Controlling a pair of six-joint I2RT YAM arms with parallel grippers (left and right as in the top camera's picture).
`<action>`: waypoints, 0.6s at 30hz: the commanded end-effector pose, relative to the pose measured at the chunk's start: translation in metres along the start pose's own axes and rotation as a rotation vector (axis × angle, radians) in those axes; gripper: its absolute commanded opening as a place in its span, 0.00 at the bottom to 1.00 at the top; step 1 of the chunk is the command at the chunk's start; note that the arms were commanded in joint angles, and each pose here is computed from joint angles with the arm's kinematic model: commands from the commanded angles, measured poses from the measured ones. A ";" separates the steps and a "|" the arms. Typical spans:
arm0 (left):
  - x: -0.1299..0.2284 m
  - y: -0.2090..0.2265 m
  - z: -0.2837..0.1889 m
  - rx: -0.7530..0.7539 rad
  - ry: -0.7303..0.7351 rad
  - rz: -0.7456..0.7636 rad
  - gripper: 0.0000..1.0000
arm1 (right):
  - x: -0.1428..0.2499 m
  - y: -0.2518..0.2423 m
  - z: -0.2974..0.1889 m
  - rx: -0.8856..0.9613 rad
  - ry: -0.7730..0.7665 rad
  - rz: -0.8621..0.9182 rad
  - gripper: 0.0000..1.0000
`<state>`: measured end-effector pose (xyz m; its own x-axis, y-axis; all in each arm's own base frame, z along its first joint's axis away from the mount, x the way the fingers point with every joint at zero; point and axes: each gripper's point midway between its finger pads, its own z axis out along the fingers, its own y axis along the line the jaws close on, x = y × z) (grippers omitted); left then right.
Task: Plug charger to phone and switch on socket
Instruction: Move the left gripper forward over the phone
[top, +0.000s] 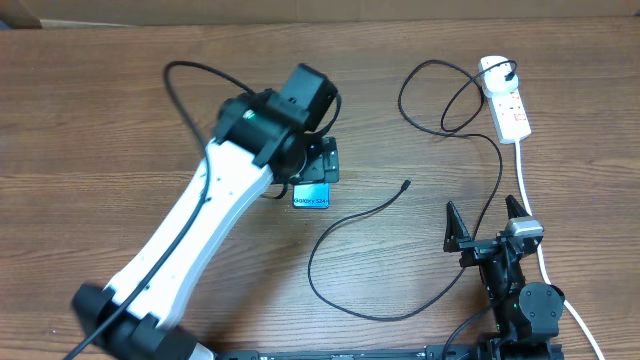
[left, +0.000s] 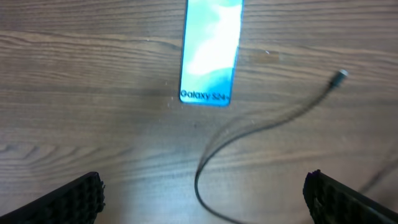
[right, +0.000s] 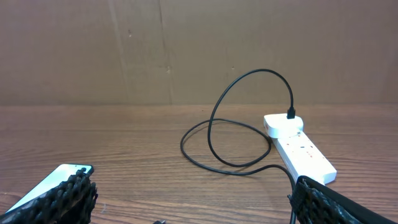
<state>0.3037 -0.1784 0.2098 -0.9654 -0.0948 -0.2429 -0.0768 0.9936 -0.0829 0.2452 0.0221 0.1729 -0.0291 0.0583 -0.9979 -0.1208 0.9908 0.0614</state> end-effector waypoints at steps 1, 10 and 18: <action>-0.012 0.001 0.022 -0.064 -0.003 -0.026 1.00 | 0.002 -0.003 0.000 0.013 -0.003 0.003 1.00; -0.032 -0.010 0.077 -0.110 0.003 -0.027 1.00 | 0.002 -0.003 0.000 0.013 -0.003 0.003 1.00; -0.035 -0.018 0.126 0.017 0.147 0.086 1.00 | 0.002 -0.003 0.000 0.013 -0.003 0.003 1.00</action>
<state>0.3595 -0.2059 0.1097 -0.9885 -0.0357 -0.1473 -0.0302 0.9988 -0.0394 0.2452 0.0220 0.1730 -0.0287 0.0584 -0.9979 -0.1208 0.9908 0.0614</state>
